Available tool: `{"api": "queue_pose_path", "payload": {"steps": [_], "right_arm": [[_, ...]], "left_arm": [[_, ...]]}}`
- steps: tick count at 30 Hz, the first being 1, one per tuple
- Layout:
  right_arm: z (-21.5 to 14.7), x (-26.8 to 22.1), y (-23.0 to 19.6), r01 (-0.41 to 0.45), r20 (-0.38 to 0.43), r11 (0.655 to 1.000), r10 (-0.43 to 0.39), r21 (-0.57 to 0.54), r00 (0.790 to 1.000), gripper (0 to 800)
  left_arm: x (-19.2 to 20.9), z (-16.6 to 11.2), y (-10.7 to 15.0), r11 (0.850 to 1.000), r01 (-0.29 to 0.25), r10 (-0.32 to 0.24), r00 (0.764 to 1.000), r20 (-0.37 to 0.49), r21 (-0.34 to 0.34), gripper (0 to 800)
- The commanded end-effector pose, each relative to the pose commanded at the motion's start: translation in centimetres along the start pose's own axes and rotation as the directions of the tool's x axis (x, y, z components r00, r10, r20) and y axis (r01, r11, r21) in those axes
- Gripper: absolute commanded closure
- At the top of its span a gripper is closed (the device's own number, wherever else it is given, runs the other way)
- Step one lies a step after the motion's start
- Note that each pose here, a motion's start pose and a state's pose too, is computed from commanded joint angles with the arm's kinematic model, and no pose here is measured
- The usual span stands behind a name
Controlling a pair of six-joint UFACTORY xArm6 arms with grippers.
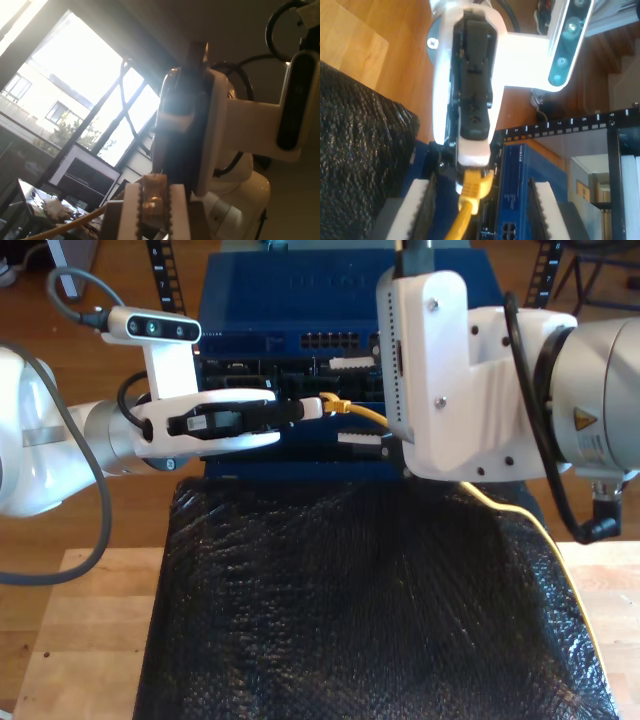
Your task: Grab the cable and plug it in
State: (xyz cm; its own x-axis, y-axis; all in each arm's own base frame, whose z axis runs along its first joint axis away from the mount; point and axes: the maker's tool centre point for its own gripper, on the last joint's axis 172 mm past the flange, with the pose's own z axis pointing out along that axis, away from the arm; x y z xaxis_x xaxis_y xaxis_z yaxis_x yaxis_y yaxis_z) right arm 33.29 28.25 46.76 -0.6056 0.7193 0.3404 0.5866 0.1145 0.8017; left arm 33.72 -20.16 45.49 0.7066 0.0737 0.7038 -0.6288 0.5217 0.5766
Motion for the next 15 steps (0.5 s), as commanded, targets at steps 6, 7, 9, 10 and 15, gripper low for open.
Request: {"api": "queue_pose_path", "payload": {"steps": [6,7,9,10,15], "right_arm": [[0.04,-0.02,-0.08,-0.002,0.000,1.000,0.002,0.001,1.000,365],[0.03,-0.03,-0.04,-0.003,0.000,1.000,0.003,0.000,1.000,378],[0.03,-0.02,-0.03,-0.005,-0.001,1.000,0.005,0.000,1.000,381],[0.03,-0.01,-0.03,-0.006,-0.002,1.000,0.006,0.000,1.000,379],[0.04,0.12,-0.04,-0.015,-0.008,1.000,0.015,-0.001,1.000,381]], "left_arm": [[0.02,0.11,0.30,1.000,-0.004,0.004,1.000,0.003,-0.009,795],[0.02,0.11,0.30,1.000,-0.005,0.005,1.000,0.003,-0.009,795],[0.06,0.11,0.30,1.000,-0.008,0.008,1.000,0.002,-0.009,795],[0.06,0.12,0.35,1.000,-0.011,0.011,1.000,0.002,-0.011,795],[0.29,0.10,0.41,0.999,-0.039,0.039,0.999,-0.004,-0.010,795]]}}
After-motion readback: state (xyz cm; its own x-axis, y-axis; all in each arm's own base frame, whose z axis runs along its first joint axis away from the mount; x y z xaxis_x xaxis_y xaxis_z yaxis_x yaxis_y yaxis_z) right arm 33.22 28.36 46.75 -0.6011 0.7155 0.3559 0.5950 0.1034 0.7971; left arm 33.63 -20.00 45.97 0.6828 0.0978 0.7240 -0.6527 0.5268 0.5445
